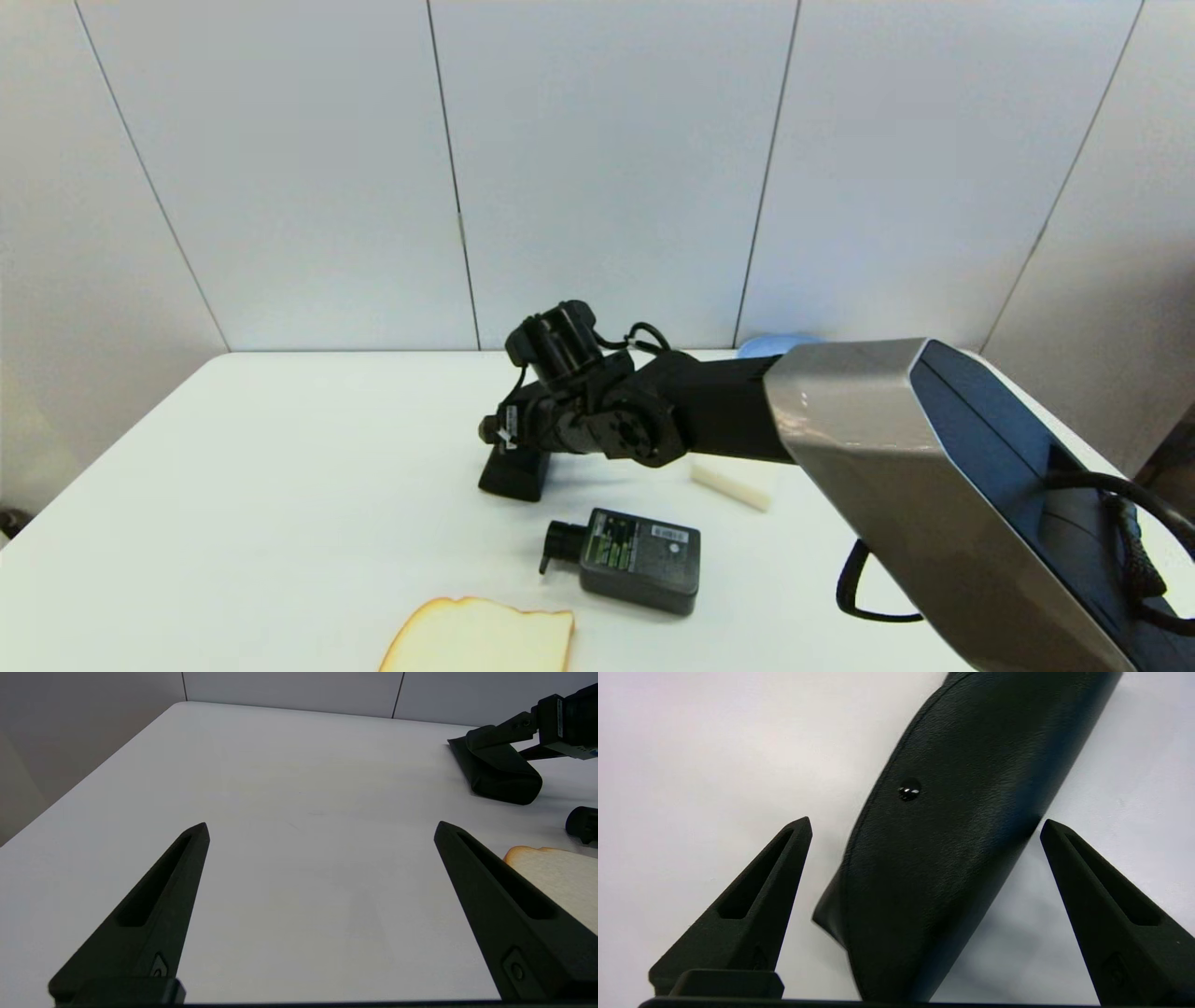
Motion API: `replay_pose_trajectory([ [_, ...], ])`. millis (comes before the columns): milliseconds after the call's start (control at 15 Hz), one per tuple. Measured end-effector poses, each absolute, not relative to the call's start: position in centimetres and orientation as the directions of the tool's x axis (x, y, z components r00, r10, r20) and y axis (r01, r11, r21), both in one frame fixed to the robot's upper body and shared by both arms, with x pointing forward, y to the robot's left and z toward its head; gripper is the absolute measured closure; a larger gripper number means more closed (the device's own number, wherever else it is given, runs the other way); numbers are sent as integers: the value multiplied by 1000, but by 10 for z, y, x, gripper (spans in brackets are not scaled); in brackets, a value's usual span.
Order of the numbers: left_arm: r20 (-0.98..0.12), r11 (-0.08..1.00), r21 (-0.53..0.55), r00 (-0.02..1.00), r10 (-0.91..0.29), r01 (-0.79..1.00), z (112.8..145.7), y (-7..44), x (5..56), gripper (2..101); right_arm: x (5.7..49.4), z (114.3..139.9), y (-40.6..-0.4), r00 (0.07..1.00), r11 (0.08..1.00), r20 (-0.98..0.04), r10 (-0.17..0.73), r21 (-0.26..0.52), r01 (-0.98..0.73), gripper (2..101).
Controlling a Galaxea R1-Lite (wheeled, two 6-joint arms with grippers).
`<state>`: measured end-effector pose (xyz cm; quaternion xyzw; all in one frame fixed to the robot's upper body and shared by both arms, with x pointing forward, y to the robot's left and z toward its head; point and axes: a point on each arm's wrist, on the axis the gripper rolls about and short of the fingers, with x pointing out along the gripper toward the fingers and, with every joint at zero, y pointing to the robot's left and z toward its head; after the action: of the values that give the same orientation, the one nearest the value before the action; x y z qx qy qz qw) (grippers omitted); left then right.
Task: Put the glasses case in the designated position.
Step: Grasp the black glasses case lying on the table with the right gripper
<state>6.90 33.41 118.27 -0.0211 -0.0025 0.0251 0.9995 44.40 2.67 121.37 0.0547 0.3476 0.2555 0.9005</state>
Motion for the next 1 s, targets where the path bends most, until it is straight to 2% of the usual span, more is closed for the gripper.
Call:
replay_pose_trajectory([
  [800, 4, 998, -42, 999, 51, -50, 1183, 334, 69, 54, 449, 1195, 30, 625, 864, -609, 489, 238, -444, 50],
  [867, 4, 998, -42, 999, 51, -50, 1183, 334, 69, 54, 449, 1195, 30, 624, 864, -610, 488, 236, -445, 101],
  [1000, 4, 998, -42, 999, 51, -50, 1183, 334, 69, 54, 449, 1193, 30, 623, 864, -613, 486, 229, -449, 288],
])
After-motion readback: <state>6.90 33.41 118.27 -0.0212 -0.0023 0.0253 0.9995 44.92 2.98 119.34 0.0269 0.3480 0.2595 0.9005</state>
